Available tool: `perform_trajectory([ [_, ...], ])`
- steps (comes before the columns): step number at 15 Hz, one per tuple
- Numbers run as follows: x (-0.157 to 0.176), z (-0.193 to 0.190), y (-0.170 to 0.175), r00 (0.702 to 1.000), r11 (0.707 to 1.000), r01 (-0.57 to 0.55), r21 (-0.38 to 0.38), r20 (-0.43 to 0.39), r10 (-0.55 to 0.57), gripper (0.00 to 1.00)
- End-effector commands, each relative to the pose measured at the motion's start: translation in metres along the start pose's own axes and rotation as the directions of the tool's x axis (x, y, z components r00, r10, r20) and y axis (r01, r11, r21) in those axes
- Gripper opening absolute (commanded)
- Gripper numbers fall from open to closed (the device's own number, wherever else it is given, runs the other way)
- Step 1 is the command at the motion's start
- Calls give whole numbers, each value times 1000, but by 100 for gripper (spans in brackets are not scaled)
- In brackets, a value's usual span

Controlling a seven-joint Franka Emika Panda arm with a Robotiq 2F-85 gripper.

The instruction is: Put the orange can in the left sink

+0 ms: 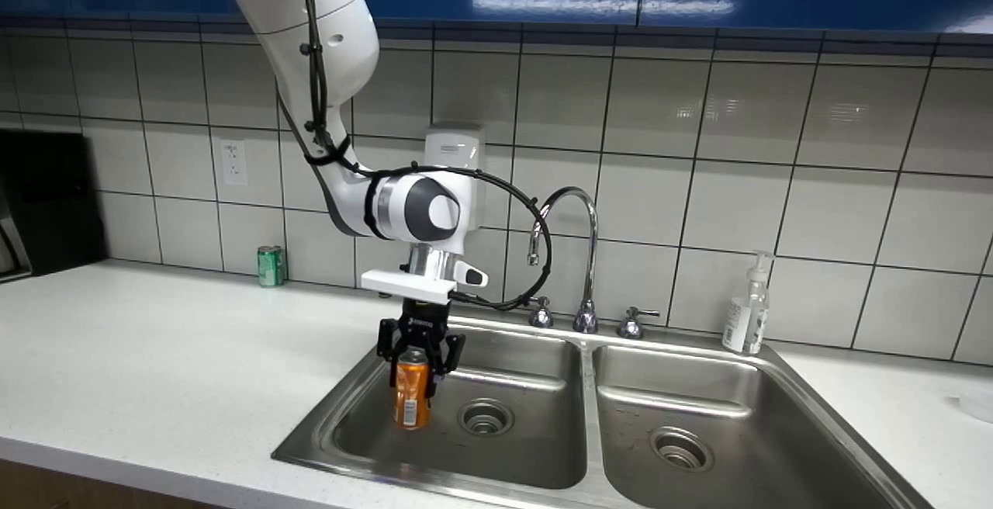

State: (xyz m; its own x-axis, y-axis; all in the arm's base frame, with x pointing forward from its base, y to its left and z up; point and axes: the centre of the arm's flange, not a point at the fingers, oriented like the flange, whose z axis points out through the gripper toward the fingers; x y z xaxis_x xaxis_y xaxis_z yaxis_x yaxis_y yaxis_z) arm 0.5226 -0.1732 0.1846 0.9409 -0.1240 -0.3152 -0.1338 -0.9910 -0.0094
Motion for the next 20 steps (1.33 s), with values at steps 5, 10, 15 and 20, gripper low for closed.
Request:
perform_trajectory([
  [5,14,39,23,1000,1000,-2,13,-31,2,40],
  [10,19,71,31,1000,1000,-3,22,-13,3,40],
  [15,19,97,39,1000,999,-5,35,2,5,40],
  [20,19,104,45,1000,998,-20,61,3,19,40],
])
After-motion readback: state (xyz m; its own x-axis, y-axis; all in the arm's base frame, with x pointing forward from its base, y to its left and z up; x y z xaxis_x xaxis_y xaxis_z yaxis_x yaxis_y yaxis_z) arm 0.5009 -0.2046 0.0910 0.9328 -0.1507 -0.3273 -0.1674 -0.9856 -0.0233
